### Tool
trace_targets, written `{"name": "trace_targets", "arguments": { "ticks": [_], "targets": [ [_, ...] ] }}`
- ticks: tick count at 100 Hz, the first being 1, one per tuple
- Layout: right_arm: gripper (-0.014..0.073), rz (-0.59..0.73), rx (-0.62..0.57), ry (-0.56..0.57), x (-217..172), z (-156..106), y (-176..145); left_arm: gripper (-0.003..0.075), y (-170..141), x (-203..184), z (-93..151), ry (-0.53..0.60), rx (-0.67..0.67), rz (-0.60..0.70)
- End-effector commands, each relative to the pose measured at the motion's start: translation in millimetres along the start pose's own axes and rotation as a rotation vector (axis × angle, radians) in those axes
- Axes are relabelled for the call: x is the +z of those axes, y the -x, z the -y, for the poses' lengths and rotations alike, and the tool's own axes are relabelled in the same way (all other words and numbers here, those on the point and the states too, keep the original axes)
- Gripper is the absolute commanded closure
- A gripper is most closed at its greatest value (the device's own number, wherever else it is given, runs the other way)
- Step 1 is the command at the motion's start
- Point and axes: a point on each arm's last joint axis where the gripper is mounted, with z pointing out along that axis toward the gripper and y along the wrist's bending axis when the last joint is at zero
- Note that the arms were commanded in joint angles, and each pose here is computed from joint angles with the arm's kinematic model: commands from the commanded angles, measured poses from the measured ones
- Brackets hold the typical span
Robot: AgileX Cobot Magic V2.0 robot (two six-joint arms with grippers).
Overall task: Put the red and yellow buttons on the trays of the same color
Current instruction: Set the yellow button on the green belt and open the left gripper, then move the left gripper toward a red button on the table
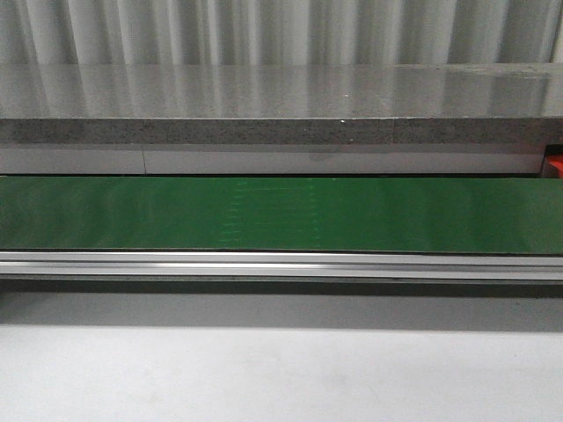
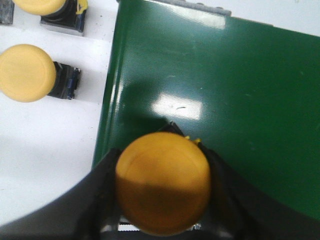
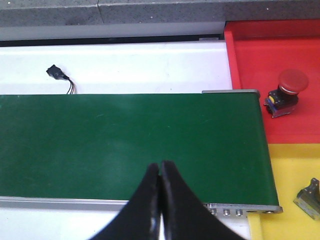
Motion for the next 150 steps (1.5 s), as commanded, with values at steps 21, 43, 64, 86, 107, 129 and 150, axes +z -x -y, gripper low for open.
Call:
{"name": "trace_targets", "arguments": {
  "ticks": [21, 43, 64, 86, 107, 129, 150],
  "targets": [
    [0.0663, 0.096, -0.002, -0.008, -6.1, -0.2, 12.8, 0.0670, 7.4, 8.3, 3.0, -0.016, 0.008, -0.014],
    [0.0663, 0.096, -0.002, -0.008, -6.1, -0.2, 12.8, 0.0095, 14.5, -4.1, 17.2, -0.154, 0.076, 0.007],
    [0.0663, 0.096, -0.002, -0.008, -6.1, -0.2, 12.8, 0.0096, 20.0, -36.9, 41.2, -0.198, 0.150, 0.092],
    [0.0663, 0.096, -0.002, -0.008, -6.1, -0.2, 12.8, 0.0096, 10.1, -106.2, 35.0, -0.167, 0.137, 0.352],
    [0.0663, 0.096, -0.002, -0.008, -6.1, -0.2, 12.8, 0.0097, -11.4, -118.6, -16.4, -0.076, -0.086, 0.414],
    [0.0663, 0.096, -0.002, -0.008, -6.1, -0.2, 12.8, 0.0097, -32.7, -73.6, -77.8, 0.041, -0.352, 0.379],
    [0.0663, 0.096, -0.002, -0.008, -6.1, -0.2, 12.8, 0.0101, -40.3, -31.9, -110.0, 0.094, -0.462, 0.306]
  ]
}}
